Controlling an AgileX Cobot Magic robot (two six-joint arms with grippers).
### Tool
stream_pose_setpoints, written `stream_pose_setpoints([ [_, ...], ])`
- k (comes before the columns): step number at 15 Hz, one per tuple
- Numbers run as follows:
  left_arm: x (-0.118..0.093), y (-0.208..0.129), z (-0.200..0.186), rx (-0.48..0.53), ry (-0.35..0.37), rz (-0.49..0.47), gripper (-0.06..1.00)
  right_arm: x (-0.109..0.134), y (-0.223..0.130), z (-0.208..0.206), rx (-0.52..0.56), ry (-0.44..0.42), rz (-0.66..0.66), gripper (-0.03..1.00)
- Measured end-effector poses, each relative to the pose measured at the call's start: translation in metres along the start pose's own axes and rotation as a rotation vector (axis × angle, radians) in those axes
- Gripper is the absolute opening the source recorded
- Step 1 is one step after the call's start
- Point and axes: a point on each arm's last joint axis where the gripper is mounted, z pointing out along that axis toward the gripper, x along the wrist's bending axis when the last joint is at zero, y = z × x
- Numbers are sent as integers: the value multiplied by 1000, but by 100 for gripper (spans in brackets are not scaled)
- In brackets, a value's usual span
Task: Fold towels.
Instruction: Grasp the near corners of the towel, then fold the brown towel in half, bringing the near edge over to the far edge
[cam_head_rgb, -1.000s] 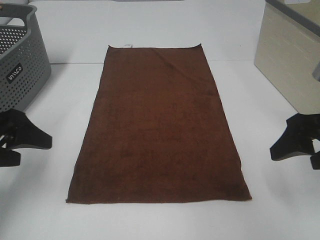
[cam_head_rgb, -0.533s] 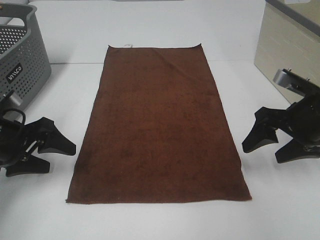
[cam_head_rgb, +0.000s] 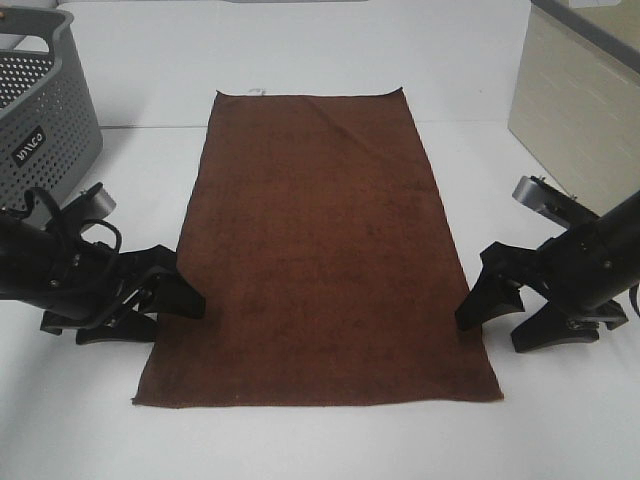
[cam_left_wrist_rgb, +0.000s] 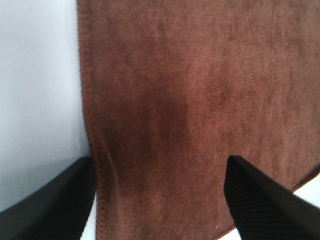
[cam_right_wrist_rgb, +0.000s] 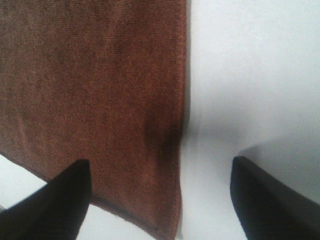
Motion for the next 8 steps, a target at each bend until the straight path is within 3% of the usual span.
stream_pose_setpoints([
  [2, -5, 3, 8, 7, -6, 9, 59, 14, 0, 11, 2, -16, -48, 65],
  [4, -9, 7, 11, -2, -1, 27, 44, 24, 0, 17, -8, -38, -84, 55],
  [6, -21, 10, 15, -6, -16, 65, 14, 22, 1, 20, -21, -56, -49, 31],
  [7, -21, 10, 15, -6, -16, 65, 14, 22, 1, 20, -21, -56, -49, 31],
  [8, -23, 9, 16, -3, -18, 73, 3, 21, 2, 21, -27, -61, -34, 17],
])
